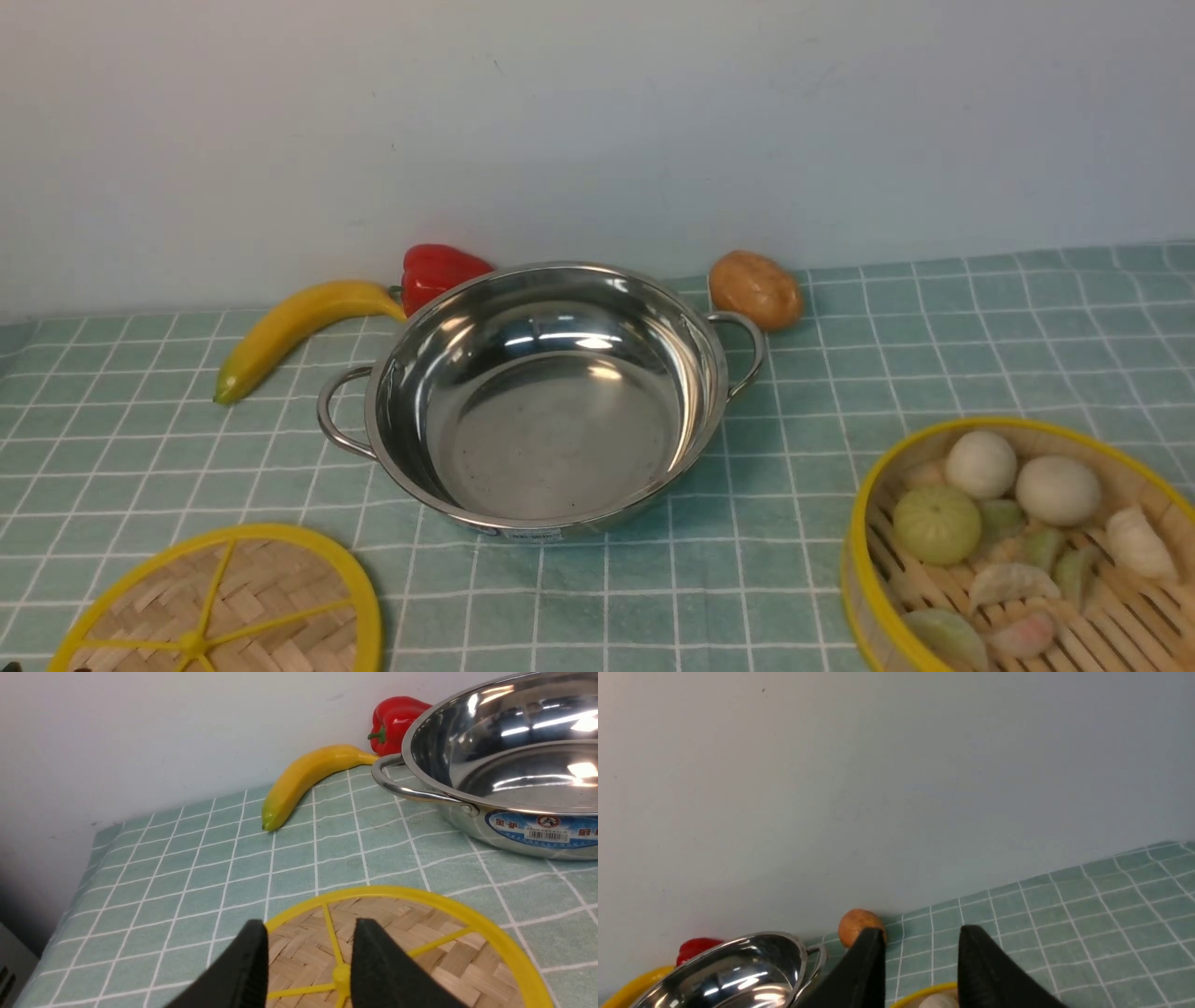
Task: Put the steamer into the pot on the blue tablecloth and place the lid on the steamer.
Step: 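Reach for and grasp the rim of the bamboo steamer holding the buns with the right gripper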
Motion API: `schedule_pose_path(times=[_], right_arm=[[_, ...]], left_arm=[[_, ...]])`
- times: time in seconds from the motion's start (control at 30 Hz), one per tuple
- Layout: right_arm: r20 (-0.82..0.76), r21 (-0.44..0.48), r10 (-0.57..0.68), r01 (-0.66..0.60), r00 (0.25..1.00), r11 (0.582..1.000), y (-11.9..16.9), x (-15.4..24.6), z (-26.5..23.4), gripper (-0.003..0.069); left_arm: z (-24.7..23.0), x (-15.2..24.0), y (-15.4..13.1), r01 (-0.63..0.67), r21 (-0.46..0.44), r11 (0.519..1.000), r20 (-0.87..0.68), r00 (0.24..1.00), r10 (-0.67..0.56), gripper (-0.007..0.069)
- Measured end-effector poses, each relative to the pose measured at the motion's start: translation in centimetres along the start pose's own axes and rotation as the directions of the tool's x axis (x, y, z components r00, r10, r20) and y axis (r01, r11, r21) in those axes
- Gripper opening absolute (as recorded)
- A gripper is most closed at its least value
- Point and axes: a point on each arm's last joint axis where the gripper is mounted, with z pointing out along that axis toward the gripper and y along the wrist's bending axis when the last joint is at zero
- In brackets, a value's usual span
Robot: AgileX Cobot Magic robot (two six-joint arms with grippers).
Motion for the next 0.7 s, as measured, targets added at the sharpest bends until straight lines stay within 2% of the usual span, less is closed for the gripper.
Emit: schedule_pose_path(times=[0.1, 0.2, 0.33, 0.4, 0.47, 0.5, 0.57, 0.6, 0.63, 0.7], right_arm=[[0.014, -0.005, 0.003, -0.003, 1.0, 1.0, 0.0, -0.1, 0.0, 0.0242], [0.028, -0.033, 0.05, -0.049, 0.998, 0.998, 0.4, -0.4, -0.2, 0.0242], [-0.03, -0.065, 0.134, -0.136, 0.991, 0.989, 0.8, -0.1, -0.3, 0.0242], [-0.135, -0.095, 0.214, -0.228, 0.967, 0.969, 1.3, 0.7, -0.3, 0.0242], [-0.195, -0.107, 0.24, -0.264, 0.951, 0.959, 1.6, 1.1, -0.3, 0.0242], [-0.279, -0.124, 0.246, -0.289, 0.928, 0.949, 2.1, 1.4, -0.2, 0.0242], [-0.389, -0.134, 0.209, -0.279, 0.897, 0.951, 2.6, 1.7, 0.2, 0.0242], [-0.474, -0.147, 0.145, -0.24, 0.869, 0.96, 2.9, 2.0, 0.4, 0.0242], [-0.476, -0.15, 0.138, -0.234, 0.868, 0.961, 2.9, 2.0, 0.5, 0.0242], [-0.632, -0.188, -0.001, -0.152, 0.775, 0.97, 3.3, 2.2, 1.4, 0.0242]], left_arm=[[0.0, 0.0, 0.0, 0.0, 0.0, 1.0, 0.0, 1.0, 0.0, 0.0243], [0.0, 0.0, 0.0, 0.0, 0.0, 1.0, 0.0, 1.0, 0.0, 0.0243], [0.0, 0.0, 0.0, 0.0, 0.0, 1.0, 0.0, 1.0, 0.0, 0.0243], [0.0, 0.0, 0.0, 0.0, 0.0, 1.0, 0.0, 1.0, 0.0, 0.0243], [0.0, 0.0, 0.0, 0.0, 0.0, 1.0, 0.0, 1.0, 0.0, 0.0243], [0.0, 0.0, 0.0, 0.0, 0.0, 1.0, 0.0, 1.0, 0.0, 0.0243], [0.0, 0.0, 0.0, 0.0, 0.0, 1.0, 0.0, 1.0, 0.0, 0.0243], [0.0, 0.0, 0.0, 0.0, 0.0, 1.0, 0.0, 1.0, 0.0, 0.0243], [0.0, 0.0, 0.0, 0.0, 0.0, 1.0, 0.0, 1.0, 0.0, 0.0243], [0.0, 0.0, 0.0, 0.0, 0.0, 1.0, 0.0, 1.0, 0.0, 0.0243]])
